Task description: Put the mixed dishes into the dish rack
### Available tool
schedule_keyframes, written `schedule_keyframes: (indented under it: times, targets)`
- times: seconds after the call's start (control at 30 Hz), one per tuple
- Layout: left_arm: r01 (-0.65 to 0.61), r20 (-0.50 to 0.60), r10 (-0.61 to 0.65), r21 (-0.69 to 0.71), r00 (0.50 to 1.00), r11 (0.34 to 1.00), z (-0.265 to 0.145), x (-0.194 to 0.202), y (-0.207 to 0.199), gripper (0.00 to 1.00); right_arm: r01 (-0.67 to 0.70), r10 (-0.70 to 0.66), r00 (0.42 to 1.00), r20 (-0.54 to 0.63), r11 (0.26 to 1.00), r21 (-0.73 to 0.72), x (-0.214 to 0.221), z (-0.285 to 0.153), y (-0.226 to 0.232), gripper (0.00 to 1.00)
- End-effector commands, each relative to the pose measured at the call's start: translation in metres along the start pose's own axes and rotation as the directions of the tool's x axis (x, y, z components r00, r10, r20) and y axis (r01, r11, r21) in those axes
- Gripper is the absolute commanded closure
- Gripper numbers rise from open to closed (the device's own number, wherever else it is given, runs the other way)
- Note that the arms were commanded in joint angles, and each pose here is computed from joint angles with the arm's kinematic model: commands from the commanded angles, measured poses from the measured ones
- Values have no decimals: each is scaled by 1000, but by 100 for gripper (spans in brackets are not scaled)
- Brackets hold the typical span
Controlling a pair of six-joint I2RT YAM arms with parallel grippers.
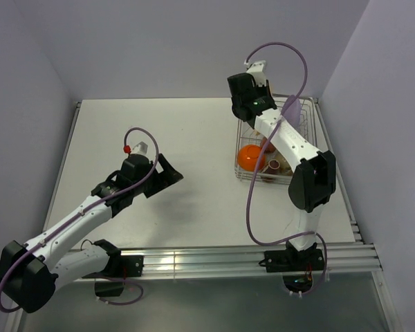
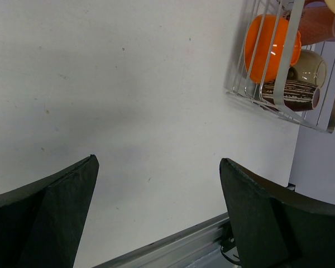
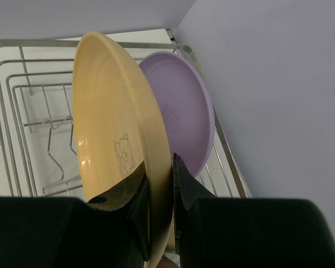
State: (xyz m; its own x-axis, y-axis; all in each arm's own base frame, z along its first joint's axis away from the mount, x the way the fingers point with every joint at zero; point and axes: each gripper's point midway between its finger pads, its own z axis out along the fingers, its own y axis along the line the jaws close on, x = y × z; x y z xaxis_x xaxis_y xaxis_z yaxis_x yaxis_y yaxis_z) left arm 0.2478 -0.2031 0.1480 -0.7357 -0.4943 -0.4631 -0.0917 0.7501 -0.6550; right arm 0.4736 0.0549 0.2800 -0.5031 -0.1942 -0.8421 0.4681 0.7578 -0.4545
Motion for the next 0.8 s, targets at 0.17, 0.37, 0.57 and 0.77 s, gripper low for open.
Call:
schedule_keyframes:
  times: [0.17, 0.37, 0.57, 0.77]
  targets:
    - [-28, 15, 27, 40, 1000, 999, -4, -3, -7, 4, -34, 33, 998, 62, 999, 1, -8, 9, 13, 100]
    - [-26, 12, 26, 31, 1000, 999, -4, 0, -2, 4, -34, 36, 998, 53, 999, -27, -1, 13, 25, 100]
    - [-27, 3, 27, 29, 1000, 999, -2, 3, 0, 4, -11, 12, 999, 42, 999, -33, 6, 20, 39, 100]
    - [-34, 3, 34, 21, 999, 999, -4, 3, 1, 4, 8, -6, 1000, 16, 995, -98, 15, 28, 65, 95]
